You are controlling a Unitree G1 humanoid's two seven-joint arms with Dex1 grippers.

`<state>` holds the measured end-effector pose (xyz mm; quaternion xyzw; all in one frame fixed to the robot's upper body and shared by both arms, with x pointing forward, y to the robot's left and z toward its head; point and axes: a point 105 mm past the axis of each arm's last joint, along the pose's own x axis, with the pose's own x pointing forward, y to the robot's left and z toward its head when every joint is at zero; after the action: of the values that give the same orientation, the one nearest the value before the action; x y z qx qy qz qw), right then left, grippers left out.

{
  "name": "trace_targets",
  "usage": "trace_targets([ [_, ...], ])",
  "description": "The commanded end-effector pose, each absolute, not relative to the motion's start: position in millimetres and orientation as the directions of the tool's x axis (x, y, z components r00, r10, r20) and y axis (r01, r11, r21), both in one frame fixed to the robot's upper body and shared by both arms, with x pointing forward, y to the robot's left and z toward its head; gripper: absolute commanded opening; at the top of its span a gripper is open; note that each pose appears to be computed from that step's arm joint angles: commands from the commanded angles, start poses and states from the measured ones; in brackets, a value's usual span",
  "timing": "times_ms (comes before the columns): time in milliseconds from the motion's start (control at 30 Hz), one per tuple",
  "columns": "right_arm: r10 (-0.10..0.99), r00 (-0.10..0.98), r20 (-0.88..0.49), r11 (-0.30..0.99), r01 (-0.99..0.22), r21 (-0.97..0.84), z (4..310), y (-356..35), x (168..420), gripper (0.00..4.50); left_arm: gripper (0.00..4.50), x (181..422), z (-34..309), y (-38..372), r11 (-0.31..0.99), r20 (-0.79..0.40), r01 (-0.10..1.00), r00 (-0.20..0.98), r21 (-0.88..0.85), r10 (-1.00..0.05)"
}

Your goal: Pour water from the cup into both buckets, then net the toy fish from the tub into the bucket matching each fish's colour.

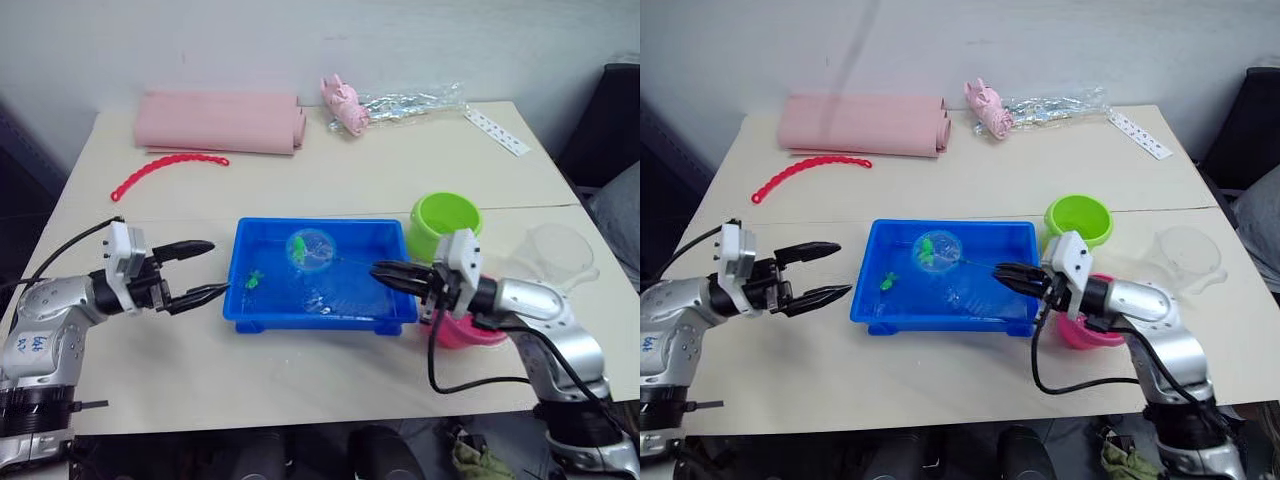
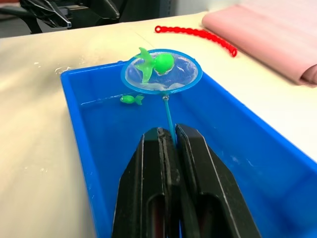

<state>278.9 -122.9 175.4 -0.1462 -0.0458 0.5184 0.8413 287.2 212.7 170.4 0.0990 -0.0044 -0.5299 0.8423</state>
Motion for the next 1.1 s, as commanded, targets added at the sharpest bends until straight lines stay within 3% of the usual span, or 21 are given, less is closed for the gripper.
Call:
trace_targets([
  [33, 0.871, 0.488, -0.059, 0.448, -0.837, -0.315, 190, -138, 267, 0.00, 4.47, 287, 185, 196, 0.342, -0.096, 0.914, 0.369, 0.216, -0.924],
  [267, 0.800, 0.598, -0.056, 0.561, -0.777, -0.284, 193, -171, 252, 0.00, 4.47, 293, 194, 172, 0.258, -0.063, 0.940, 0.278, 0.225, -0.958],
  [567, 0.702, 0.712, -0.017, 0.678, -0.677, -0.287, 180, -197, 245, 0.00, 4.47, 305, 191, 153, 0.272, -0.002, 0.953, 0.274, 0.136, -0.962],
  [800, 0.652, 0.756, 0.055, 0.734, -0.611, -0.298, 201, -211, 245, 0.00, 4.47, 318, 202, 134, 0.276, 0.042, 0.954, 0.273, 0.120, -0.961],
  [967, 0.489, 0.870, 0.064, 0.800, -0.417, -0.431, 209, -246, 262, 0.00, 4.47, 317, 210, 124, 0.254, 0.059, 0.959, 0.248, 0.125, -0.967],
  [1100, 0.417, 0.907, 0.065, 0.814, -0.340, -0.471, 211, -264, 269, 0.00, 4.47, 317, 214, 118, 0.262, 0.085, 0.956, 0.252, 0.135, -0.964],
])
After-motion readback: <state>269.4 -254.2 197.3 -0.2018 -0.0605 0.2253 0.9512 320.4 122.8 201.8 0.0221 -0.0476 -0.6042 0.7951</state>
